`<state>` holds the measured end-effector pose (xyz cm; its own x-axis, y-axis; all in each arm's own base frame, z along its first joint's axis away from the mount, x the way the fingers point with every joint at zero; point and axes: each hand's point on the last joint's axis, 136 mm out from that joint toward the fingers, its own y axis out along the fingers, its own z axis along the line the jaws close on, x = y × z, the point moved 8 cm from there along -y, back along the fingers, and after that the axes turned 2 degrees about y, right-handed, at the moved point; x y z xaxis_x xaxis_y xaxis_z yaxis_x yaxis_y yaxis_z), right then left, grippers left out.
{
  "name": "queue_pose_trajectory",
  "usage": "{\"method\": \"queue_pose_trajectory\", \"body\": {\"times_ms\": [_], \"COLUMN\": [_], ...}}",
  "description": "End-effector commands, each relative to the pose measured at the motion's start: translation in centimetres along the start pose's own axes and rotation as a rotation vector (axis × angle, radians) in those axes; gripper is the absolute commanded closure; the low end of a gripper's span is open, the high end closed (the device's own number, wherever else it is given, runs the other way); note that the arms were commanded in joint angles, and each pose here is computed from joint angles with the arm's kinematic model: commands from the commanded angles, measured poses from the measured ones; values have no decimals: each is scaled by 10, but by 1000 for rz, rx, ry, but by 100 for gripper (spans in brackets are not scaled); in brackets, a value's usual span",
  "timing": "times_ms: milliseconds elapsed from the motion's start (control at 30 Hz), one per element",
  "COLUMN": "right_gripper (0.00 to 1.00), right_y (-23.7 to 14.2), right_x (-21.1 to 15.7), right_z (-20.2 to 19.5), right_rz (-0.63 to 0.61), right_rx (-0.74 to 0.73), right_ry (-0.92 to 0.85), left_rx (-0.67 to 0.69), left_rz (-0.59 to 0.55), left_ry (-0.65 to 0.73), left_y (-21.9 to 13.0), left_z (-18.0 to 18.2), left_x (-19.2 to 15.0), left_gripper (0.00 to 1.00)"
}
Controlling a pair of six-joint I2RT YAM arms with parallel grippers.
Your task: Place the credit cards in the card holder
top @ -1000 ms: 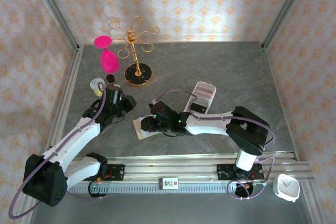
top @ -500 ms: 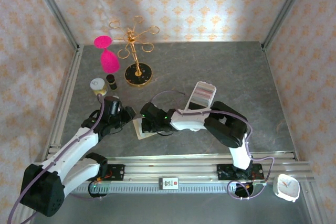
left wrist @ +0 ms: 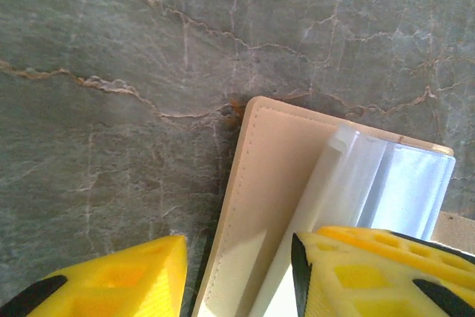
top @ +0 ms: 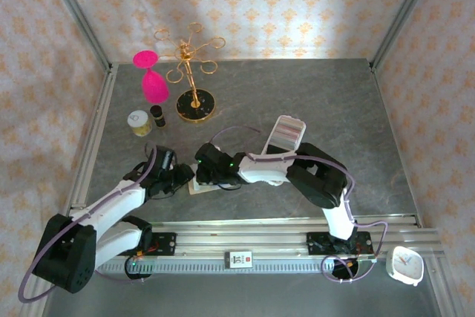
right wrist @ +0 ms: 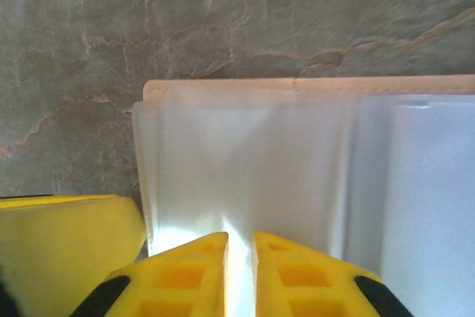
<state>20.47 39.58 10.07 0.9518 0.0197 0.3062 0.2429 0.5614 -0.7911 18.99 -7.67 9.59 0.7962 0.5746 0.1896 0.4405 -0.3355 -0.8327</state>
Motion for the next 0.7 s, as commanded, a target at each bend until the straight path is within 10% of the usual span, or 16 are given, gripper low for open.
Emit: {"method": "queue_pose_trajectory", "body": {"times_ms": [0, 667], "right_gripper": [83, 68], "right_y": [-32, -211], "right_x": [16, 65], "right_z": [10, -65], "right_rz": [-133, -680], "right_rx": [8, -173], "right_ry": [14, -175], "left_rx": [-59, 4], "left_rz": [16, 8], "left_ry": [31, 158], "left_y": [6, 11], "left_z": [-3, -5], "left_x": [0, 6], "left_gripper": [60, 82]}}
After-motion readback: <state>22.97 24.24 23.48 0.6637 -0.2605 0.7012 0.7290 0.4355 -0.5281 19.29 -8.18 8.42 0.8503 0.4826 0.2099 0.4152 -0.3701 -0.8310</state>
